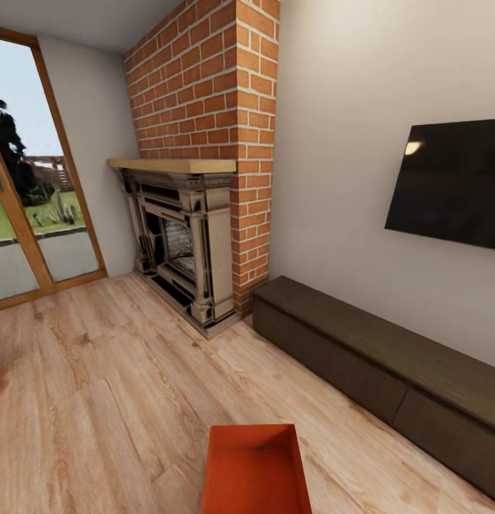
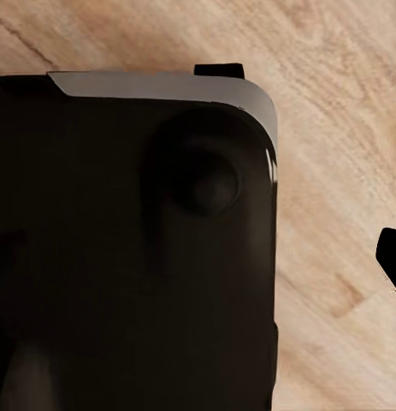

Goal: Move the two storage containers from the living room to the garage. In the garage, place one container on the floor and stack the other container on top of it (either order is fine).

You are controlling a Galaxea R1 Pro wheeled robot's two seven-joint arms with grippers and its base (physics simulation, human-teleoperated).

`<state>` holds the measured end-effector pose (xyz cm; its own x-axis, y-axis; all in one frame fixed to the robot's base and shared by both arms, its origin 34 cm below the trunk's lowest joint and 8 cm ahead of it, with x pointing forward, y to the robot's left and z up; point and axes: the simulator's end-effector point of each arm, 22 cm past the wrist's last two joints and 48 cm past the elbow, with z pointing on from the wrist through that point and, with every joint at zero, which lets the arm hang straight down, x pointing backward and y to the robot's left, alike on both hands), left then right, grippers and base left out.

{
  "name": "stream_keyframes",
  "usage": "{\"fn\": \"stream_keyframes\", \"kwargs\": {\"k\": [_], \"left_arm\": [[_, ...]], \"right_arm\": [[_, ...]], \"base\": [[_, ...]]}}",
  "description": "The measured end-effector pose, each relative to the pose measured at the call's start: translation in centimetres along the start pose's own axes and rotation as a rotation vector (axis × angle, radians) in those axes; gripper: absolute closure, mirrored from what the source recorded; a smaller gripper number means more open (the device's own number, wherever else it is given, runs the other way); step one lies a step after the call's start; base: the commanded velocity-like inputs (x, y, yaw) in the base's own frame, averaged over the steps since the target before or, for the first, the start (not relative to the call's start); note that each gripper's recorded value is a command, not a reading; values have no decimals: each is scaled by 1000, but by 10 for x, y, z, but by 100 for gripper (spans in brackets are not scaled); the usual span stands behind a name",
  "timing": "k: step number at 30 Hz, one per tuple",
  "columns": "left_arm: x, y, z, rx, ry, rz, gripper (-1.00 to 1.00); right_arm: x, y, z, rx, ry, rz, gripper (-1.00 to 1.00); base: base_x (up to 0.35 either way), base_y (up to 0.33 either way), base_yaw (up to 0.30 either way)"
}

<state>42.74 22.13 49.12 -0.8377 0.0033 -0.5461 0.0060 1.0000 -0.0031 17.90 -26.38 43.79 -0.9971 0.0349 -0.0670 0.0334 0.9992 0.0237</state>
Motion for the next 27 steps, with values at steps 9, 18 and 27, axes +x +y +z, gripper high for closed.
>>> {"fn": "stream_keyframes", "kwargs": {"k": [9, 18, 27], "left_arm": [[8, -3, 0, 13, 44, 2, -100], [19, -5, 0, 13, 115, 3, -100], [17, -14, 1, 18, 121, -1, -100]], "right_arm": [[-78, 0, -5, 5, -92, -3, -100], [-134, 0, -23, 8, -84, -2, -100], [-186, -2, -39, 14, -105, -7, -100]], "base": [[6, 2, 0], [0, 0, 0], [43, 0, 0]]}}
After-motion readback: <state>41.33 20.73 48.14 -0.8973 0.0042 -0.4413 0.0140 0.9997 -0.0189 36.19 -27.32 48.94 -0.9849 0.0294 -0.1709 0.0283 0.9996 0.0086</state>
